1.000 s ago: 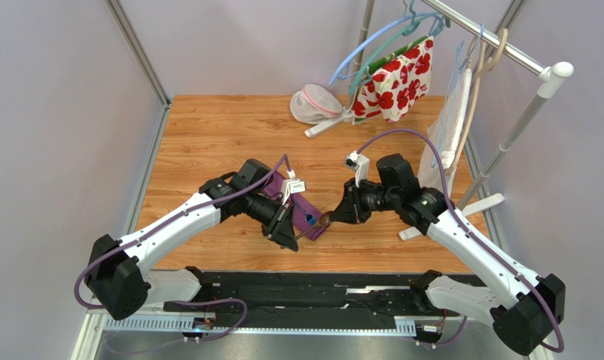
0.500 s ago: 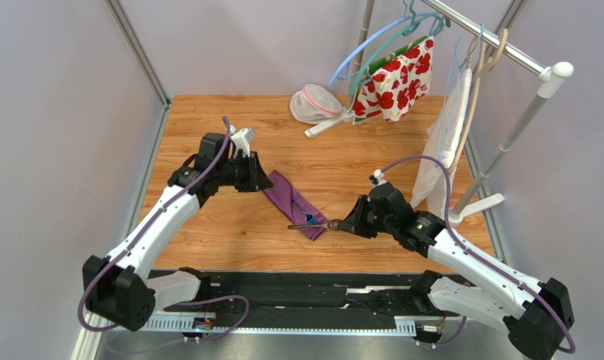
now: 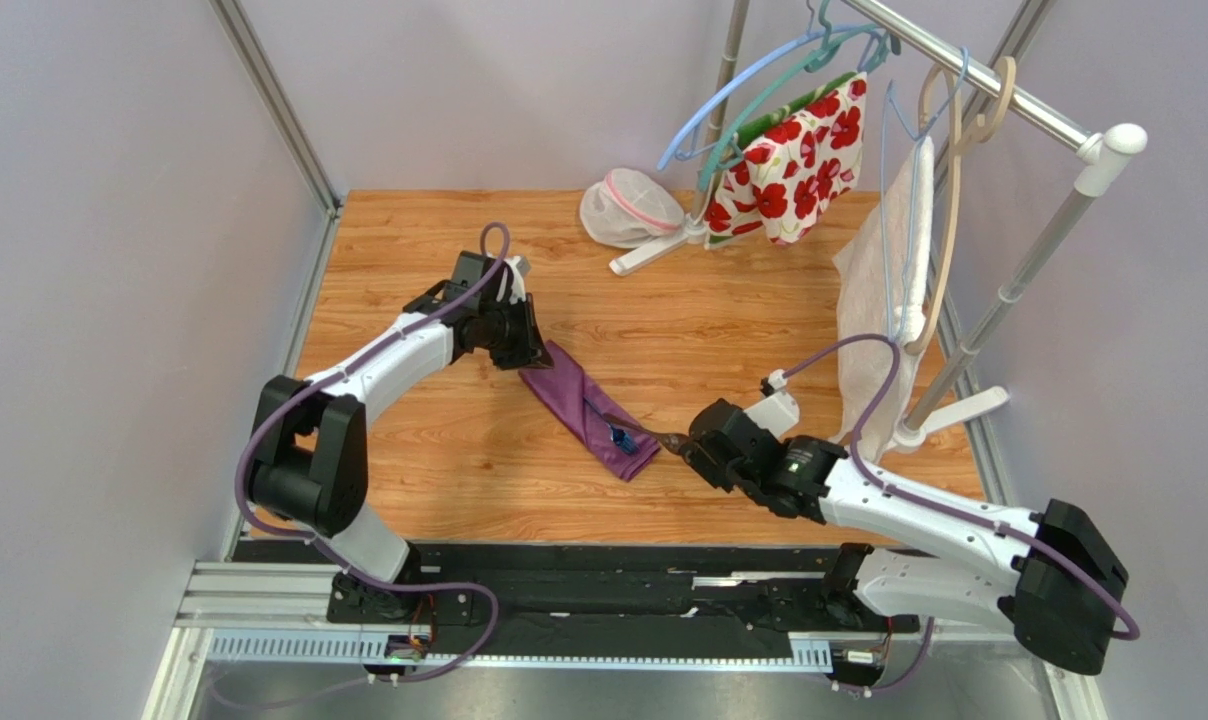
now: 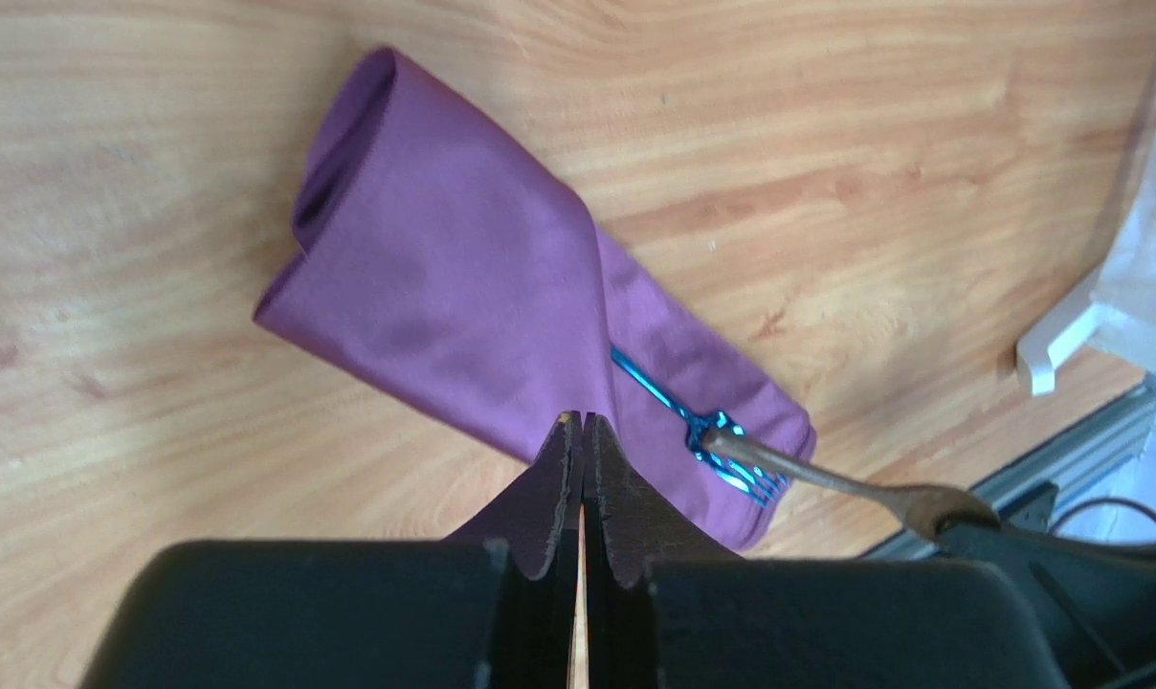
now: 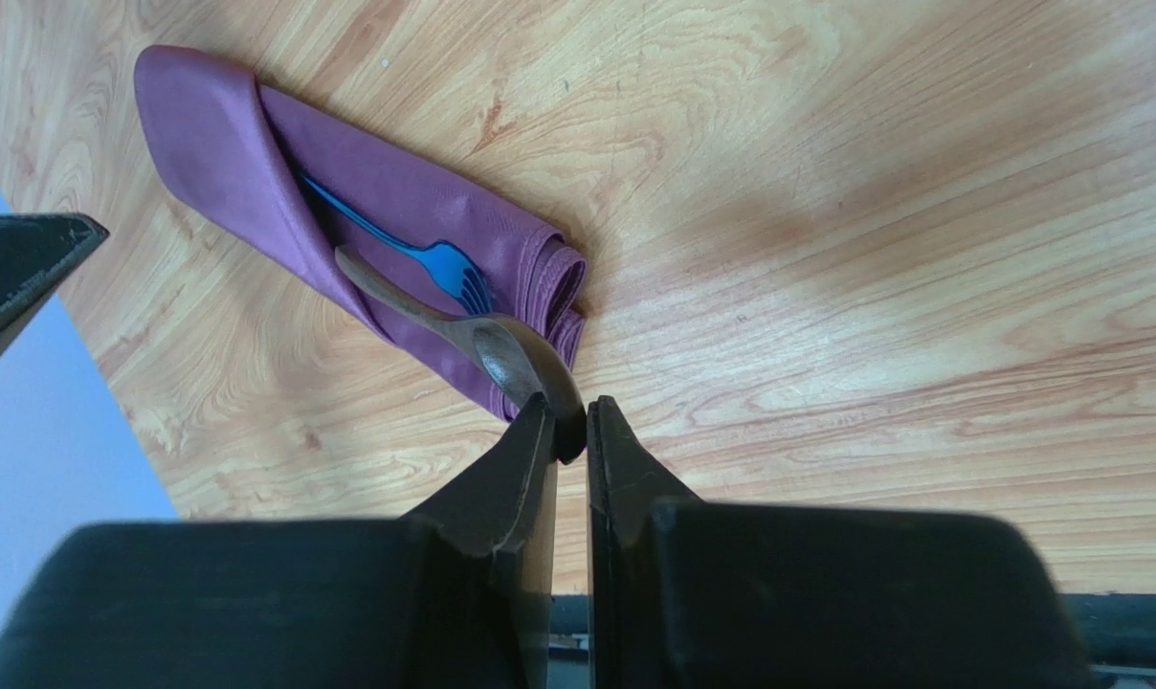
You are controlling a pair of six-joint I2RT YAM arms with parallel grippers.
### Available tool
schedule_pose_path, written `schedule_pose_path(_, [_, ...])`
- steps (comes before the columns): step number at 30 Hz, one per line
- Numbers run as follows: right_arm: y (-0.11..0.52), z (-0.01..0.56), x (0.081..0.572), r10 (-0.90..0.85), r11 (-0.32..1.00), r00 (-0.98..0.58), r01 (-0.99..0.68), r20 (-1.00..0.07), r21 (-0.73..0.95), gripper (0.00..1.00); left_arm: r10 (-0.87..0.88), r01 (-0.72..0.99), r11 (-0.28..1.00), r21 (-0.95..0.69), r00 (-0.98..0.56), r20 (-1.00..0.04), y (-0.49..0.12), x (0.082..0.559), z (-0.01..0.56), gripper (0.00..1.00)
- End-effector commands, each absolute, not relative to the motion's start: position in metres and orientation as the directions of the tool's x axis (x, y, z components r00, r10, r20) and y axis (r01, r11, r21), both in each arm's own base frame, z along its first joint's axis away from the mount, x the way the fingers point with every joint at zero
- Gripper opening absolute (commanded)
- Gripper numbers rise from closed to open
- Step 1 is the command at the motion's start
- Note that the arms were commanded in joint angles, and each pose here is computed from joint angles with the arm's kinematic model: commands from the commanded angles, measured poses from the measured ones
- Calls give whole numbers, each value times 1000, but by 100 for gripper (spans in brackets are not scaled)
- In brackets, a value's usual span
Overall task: Fold the napkin into a case and place the utensils inside
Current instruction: Insert the spoon into the folded napkin.
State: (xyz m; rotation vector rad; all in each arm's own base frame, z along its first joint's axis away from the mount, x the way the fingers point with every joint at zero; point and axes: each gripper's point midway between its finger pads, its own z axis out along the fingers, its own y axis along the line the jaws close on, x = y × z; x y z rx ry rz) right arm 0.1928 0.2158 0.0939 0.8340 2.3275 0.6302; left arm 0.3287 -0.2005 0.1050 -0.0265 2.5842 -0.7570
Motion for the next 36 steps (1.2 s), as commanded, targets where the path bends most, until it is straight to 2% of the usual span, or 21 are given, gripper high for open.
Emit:
schedule_pose_path(1, [227, 119, 218, 794, 583, -487, 440, -365, 683, 0, -149, 117, 863, -491, -870, -470, -198, 359, 114, 0])
schedule_pose_path(9, [249, 111, 215, 797, 580, -486, 450, -359, 678, 0, -132, 74, 911, -405, -880, -457, -182, 371, 98, 0])
schedule_pose_path(11, [255, 108, 214, 794, 583, -492, 451, -357, 676, 0, -108, 68, 924, -377, -898, -426, -179, 371, 88, 0])
schedule_pose_path(19, [272, 106, 211, 798, 573, -495, 451, -343, 684, 0, -97, 54, 929, -367, -920, -380, -178, 366, 60, 0])
schedule_pose_path(36, [254, 89, 204, 817, 562, -466, 508, -340, 653, 0, -87, 38, 932, -360, -942, -325, -179, 361, 35, 0])
